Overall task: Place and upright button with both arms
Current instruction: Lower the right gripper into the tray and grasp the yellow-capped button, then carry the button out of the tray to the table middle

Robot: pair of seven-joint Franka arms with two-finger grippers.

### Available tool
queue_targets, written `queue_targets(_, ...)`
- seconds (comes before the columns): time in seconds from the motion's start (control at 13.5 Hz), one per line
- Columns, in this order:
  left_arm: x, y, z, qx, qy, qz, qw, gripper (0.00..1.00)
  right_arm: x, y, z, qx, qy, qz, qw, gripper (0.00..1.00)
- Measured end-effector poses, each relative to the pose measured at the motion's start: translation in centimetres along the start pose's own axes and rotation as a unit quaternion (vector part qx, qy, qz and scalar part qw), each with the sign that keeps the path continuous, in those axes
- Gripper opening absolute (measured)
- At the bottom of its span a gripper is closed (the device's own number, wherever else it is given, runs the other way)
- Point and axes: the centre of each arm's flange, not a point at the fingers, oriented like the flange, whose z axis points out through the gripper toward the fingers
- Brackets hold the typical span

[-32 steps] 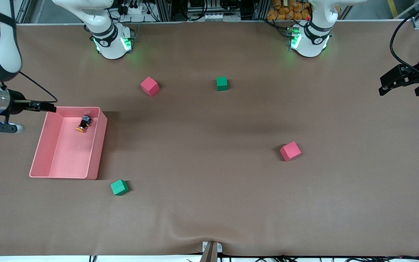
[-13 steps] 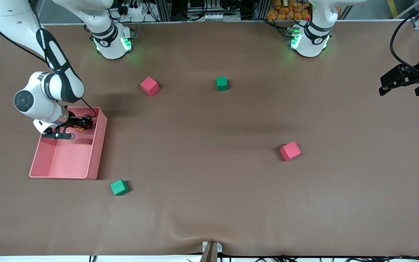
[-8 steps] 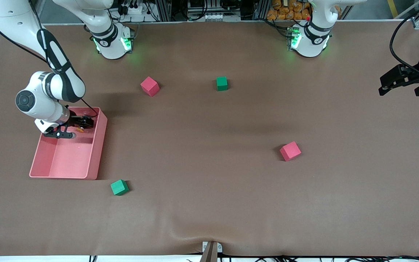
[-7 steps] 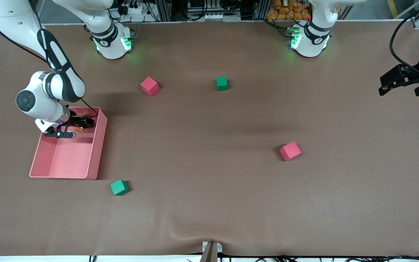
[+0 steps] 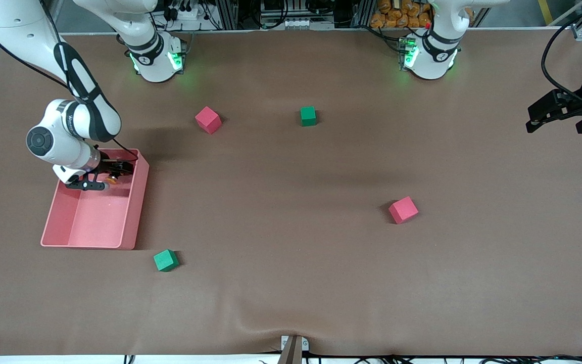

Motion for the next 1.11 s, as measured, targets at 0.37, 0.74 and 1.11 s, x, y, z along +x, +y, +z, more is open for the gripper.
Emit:
queue_targets(0.37,0.0,0.0,0.0,0.0,0.0,0.0,1.0,1.0,0.1,0.0,-0.7,0.0,0.006,-0.001,1.0,0.44)
queue_targets(0.74,0.0,0.0,0.0,0.0,0.0,0.0,1.0,1.0,0.6,0.1,-1.1,-0.001,0.015,-0.004,1.0,0.44)
queue_targets(1.11,0.0,0.0,0.0,0.0,0.0,0.0,1.0,1.0,4.0,0.8,-6.5,-0.011,0.079,-0.041,0.996,0.44)
